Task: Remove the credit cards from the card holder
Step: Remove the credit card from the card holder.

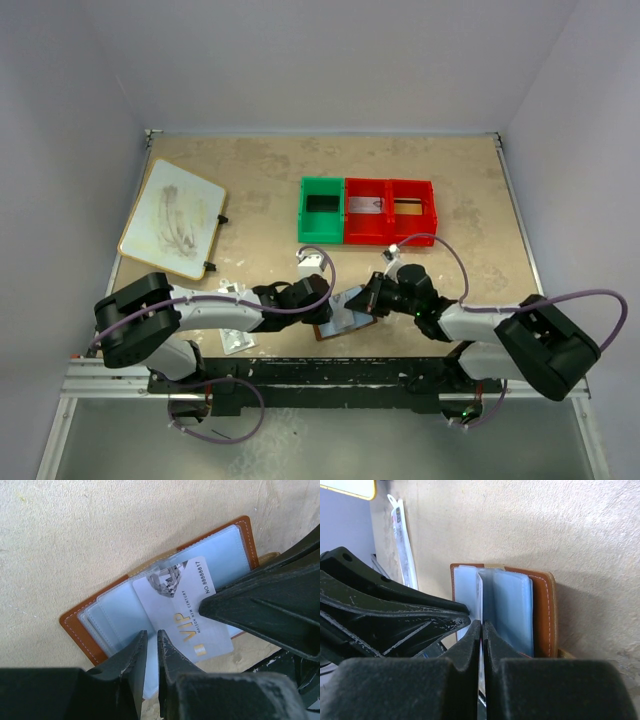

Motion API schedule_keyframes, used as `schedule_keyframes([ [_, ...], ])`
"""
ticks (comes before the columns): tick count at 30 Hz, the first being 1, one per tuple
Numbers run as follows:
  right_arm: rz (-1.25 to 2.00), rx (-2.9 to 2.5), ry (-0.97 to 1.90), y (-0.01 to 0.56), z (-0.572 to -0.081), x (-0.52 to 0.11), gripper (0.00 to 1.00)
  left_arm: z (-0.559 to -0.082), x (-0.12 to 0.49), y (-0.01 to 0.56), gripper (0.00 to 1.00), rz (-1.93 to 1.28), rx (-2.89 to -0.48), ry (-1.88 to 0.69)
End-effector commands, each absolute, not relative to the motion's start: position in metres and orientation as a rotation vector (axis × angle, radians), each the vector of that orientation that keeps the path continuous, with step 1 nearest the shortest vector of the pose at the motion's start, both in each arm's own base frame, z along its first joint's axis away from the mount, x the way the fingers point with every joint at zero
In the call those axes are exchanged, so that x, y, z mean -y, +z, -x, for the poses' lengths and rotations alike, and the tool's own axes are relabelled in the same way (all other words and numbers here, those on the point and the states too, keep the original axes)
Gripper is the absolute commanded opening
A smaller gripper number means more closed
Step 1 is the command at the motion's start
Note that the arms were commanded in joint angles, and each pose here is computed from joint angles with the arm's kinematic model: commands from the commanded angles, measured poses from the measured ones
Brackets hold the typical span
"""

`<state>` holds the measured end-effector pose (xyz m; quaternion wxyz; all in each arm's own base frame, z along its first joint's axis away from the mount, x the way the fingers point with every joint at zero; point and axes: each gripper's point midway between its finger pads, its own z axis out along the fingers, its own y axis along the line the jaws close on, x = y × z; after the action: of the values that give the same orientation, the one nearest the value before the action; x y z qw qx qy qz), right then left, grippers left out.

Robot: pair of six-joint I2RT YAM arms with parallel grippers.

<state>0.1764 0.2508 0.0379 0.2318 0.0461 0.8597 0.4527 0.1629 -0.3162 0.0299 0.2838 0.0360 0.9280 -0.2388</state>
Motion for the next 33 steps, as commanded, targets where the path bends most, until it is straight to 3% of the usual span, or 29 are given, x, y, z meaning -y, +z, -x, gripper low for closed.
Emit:
schedule_keyframes([
  [1,-0.146,-2.372,1.171,0.032,-0.180,-0.240,0.04,-0.160,0.298,0.018,0.12,-0.144,-2.515,-0.517],
  [16,-0.052,-2.321,1.317,0.041,-0.178,-0.259,0.29,-0.159,0.302,0.017,0.12,-0.149,-2.521,-0.530],
  [20,-0.033,-2.332,1.346,0.038,-0.177,-0.264,0.28,-0.160,0.301,0.018,0.11,-0.148,-2.516,-0.524],
  [27,-0.067,-2.346,1.367,0.033,-0.175,-0.265,0.18,-0.160,0.298,0.017,0.11,-0.148,-2.520,-0.511],
  [33,-0.069,-2.355,1.381,0.032,-0.174,-0.266,0.17,-0.160,0.297,0.017,0.10,-0.146,-2.517,-0.506],
])
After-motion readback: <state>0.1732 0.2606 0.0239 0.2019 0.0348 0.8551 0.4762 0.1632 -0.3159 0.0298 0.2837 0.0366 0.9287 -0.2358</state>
